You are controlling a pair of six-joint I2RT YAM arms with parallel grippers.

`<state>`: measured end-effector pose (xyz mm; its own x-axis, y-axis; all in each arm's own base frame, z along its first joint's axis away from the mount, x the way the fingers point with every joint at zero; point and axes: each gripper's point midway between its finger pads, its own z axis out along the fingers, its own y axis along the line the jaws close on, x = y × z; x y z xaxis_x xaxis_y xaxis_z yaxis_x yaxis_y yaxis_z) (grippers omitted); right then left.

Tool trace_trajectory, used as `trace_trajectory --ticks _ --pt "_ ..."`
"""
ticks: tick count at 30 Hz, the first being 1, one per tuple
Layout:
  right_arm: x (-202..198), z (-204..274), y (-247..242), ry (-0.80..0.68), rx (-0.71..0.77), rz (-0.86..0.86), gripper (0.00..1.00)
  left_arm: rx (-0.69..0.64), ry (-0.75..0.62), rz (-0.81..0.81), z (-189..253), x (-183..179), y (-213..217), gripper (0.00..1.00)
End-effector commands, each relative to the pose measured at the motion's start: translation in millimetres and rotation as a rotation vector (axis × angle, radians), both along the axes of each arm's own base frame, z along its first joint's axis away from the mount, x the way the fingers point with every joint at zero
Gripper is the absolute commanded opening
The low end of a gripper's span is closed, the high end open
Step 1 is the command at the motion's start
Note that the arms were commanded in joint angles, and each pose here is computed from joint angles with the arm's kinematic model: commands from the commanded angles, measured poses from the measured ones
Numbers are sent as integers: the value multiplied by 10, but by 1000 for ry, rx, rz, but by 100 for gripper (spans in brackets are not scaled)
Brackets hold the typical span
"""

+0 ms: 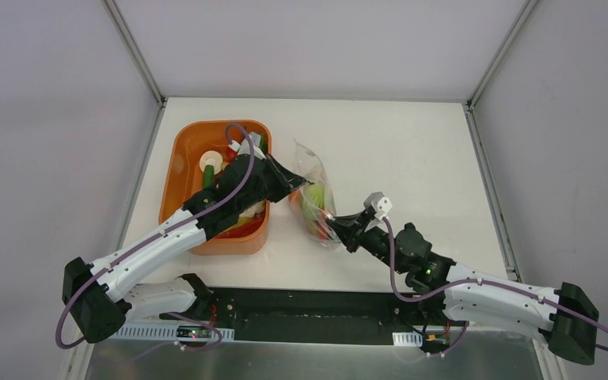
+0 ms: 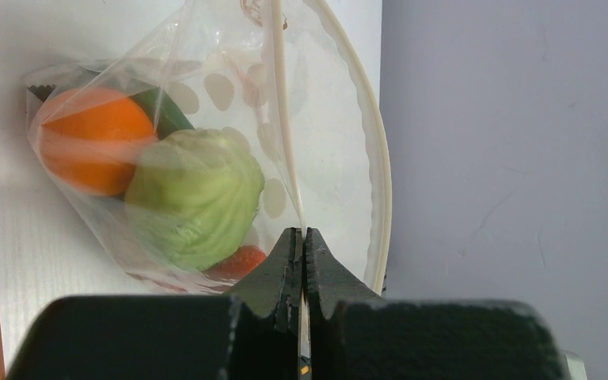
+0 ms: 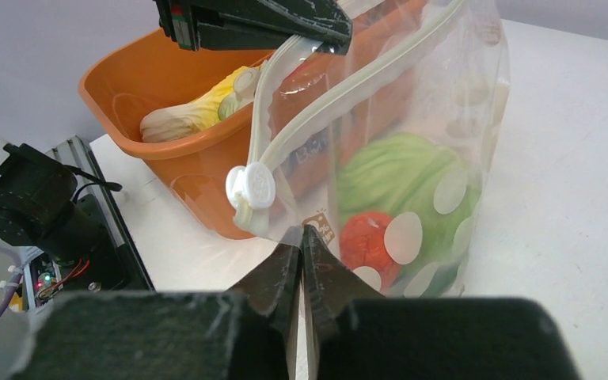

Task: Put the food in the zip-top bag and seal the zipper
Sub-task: Adjust the zipper food storage bag at the center of the board.

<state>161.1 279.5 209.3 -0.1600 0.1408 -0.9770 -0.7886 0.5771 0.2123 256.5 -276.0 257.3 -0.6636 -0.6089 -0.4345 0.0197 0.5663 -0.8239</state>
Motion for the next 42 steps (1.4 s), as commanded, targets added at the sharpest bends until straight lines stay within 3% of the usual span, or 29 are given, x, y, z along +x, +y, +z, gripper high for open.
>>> trace_trajectory --ticks 1,15,18,20,23,26,29,31,35,42 --pt "13 336 -89 -56 124 -32 3 -37 -42 17 239 25 -6 0" --pt "-73 382 -144 -10 137 -8 0 -57 -63 -23 317 6 -76 0" --pt "-49 395 -219 6 118 -34 0 -13 -109 -44 338 -15 -35 25" --pt "-22 350 -261 32 75 -48 0 58 -144 -40 341 -22 67 52" --pt "-17 348 -295 89 49 -25 0 177 -195 -37 397 -42 244 72" --pt "17 448 -348 145 72 -13 0 276 -251 -58 483 -97 395 77" --pt "237 611 -524 132 91 -107 0 314 -329 -87 620 -172 487 85" --pt "-16 720 -361 199 105 91 0 347 -366 -102 676 -218 557 89" --pt "-2 886 -379 222 102 145 0 397 -416 -122 736 -302 679 91" --pt "-254 1276 -297 241 119 384 0 441 -477 -124 809 -422 870 93"
